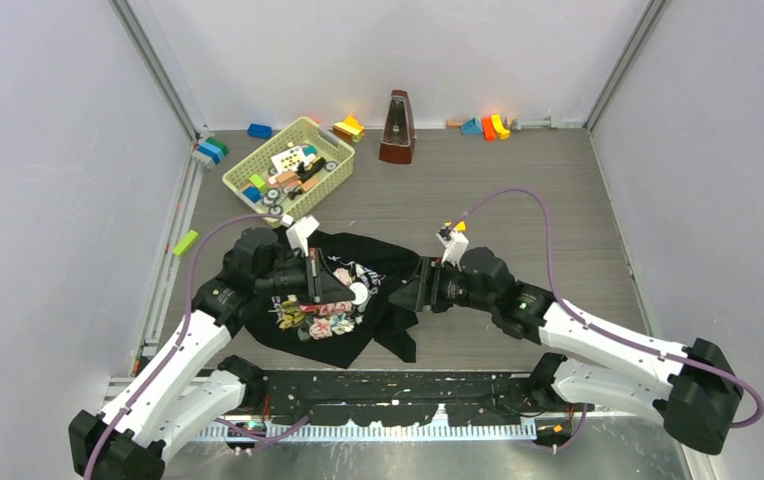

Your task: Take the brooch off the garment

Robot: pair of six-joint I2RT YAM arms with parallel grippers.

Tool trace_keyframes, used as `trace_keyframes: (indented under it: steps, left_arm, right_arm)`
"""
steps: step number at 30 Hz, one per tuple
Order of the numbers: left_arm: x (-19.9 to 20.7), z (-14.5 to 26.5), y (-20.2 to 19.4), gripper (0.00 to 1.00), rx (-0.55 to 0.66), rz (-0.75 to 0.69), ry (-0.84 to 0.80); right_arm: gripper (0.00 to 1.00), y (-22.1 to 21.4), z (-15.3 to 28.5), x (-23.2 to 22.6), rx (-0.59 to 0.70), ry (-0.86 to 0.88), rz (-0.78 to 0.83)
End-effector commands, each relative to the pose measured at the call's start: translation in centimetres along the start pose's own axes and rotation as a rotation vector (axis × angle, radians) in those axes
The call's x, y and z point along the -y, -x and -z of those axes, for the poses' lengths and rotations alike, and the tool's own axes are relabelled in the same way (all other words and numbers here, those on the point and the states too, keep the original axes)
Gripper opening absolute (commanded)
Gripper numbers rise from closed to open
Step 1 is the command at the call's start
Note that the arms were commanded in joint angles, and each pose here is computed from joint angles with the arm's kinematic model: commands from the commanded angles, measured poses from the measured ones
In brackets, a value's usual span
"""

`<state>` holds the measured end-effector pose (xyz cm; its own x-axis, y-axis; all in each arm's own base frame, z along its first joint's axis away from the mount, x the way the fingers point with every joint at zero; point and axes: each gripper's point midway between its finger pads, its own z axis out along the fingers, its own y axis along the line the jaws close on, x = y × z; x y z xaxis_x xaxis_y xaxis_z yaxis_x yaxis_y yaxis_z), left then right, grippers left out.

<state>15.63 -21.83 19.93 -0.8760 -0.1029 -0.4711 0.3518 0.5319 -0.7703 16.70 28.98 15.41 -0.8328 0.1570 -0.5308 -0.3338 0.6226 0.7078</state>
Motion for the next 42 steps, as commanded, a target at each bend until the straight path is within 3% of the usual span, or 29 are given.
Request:
trace_keyframes:
  steps: [1,8,22,26,31,42]
  left_arm:
    - [4.7,0.8,0.7,0.0,0.021,-0.056,-0.241]
    - [7.3,1.2,0.8,0.0,0.01,-0.058,-0.416]
    - [7.1,1.1,0.5,0.0,-0.002,-0.048,-0.42]
    - [6.9,0.8,0.5,0.0,-0.006,-0.038,-0.415]
    - [7.0,0.9,0.5,0.0,-0.006,-0.04,-0.419]
    - [7.2,1.1,0.4,0.0,-0.007,-0.054,-0.431]
  right_arm:
    - [0.61,2.6,2.7,-7.1,0.125,0.347,0.068]
    - [0.63,3.1,4.2,-10.0,0.149,0.499,0.084]
    - [0.56,3.6,3.3,-12.6,0.106,0.605,0.099]
    - [0.53,3.6,3.1,-12.5,0.106,0.598,0.099]
    - [0.42,3.9,2.7,-12.4,0.105,0.574,0.095]
    - [0.33,3.7,1.8,-11.7,0.078,0.521,0.079]
